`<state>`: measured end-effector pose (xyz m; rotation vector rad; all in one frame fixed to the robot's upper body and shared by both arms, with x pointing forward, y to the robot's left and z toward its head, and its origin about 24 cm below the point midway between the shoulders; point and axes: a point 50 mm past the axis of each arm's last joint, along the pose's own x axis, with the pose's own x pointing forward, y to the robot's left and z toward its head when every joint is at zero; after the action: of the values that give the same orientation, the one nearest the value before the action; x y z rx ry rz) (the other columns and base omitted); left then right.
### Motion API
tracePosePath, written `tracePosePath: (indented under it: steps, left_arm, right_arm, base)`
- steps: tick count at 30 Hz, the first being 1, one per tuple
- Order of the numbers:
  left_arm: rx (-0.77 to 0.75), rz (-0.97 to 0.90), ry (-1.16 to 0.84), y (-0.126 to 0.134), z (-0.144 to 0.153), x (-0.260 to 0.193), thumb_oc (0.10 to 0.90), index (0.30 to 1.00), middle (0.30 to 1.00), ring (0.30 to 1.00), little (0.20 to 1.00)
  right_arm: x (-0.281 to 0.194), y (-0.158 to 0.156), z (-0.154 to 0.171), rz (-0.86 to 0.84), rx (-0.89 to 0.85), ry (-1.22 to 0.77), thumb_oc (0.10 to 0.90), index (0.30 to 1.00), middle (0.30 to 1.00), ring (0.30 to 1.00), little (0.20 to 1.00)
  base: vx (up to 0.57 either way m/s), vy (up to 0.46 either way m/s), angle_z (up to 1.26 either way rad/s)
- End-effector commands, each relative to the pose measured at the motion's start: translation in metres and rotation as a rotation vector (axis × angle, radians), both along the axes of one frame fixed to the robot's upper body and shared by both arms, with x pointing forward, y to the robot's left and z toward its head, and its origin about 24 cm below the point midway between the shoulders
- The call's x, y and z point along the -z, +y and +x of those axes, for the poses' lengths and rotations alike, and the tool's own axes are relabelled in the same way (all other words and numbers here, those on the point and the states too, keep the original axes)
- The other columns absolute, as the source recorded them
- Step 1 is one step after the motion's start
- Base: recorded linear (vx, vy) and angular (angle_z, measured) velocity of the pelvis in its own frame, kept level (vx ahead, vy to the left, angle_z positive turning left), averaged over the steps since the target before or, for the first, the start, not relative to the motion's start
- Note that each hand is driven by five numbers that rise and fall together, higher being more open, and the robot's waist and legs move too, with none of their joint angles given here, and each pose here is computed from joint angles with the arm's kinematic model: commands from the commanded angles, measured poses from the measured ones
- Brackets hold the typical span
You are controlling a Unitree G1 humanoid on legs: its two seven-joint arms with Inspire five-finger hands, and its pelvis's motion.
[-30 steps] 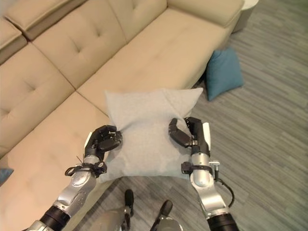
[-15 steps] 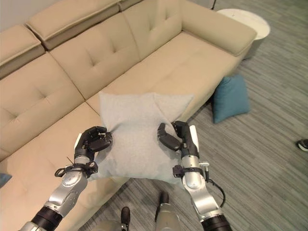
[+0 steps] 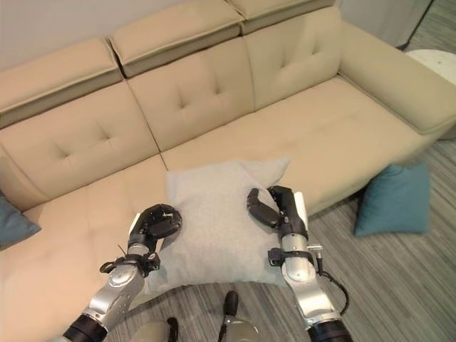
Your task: Pick up all the scattered cushions and arrange them neatly on the sofa.
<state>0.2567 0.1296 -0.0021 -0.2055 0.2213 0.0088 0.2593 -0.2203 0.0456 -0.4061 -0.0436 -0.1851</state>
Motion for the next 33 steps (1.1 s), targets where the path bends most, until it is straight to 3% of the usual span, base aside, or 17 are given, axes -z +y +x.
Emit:
tracePosePath:
  steps: [1, 8, 17, 33]
  left_arm:
    - [0.149, -0.094, -0.33, -0.031, 0.018, -0.066, 0.4, 0.3, 0.3, 0.3, 0.3]
    - [0.152, -0.093, -0.297, -0.033, 0.014, -0.059, 0.4, 0.3, 0.3, 0.3, 0.3]
    - [0.102, -0.064, -0.34, -0.016, 0.014, -0.067, 0.4, 0.3, 0.3, 0.3, 0.3]
    - [0.106, 0.006, -0.444, -0.022, 0.019, -0.086, 0.4, 0.3, 0.3, 0.3, 0.3]
  right_arm:
    - [-0.06, 0.037, 0.006, 0.092, -0.177, -0.331, 0.4, 0.3, 0.3, 0.3, 0.3]
    - [-0.055, 0.042, 0.005, 0.132, -0.162, -0.315, 0.4, 0.3, 0.3, 0.3, 0.3]
    - [-0.058, 0.056, 0.009, 0.125, -0.214, -0.328, 0.4, 0.3, 0.3, 0.3, 0.3]
    - [-0.052, 0.035, 0.007, 0.032, -0.125, -0.32, 0.4, 0.3, 0.3, 0.3, 0.3]
  base:
    - [0.25, -0.03, 0.38]
    - [0.23, 0.048, 0.16]
    - [0.17, 0.145, -0.08]
    - [0.09, -0.119, 0.49]
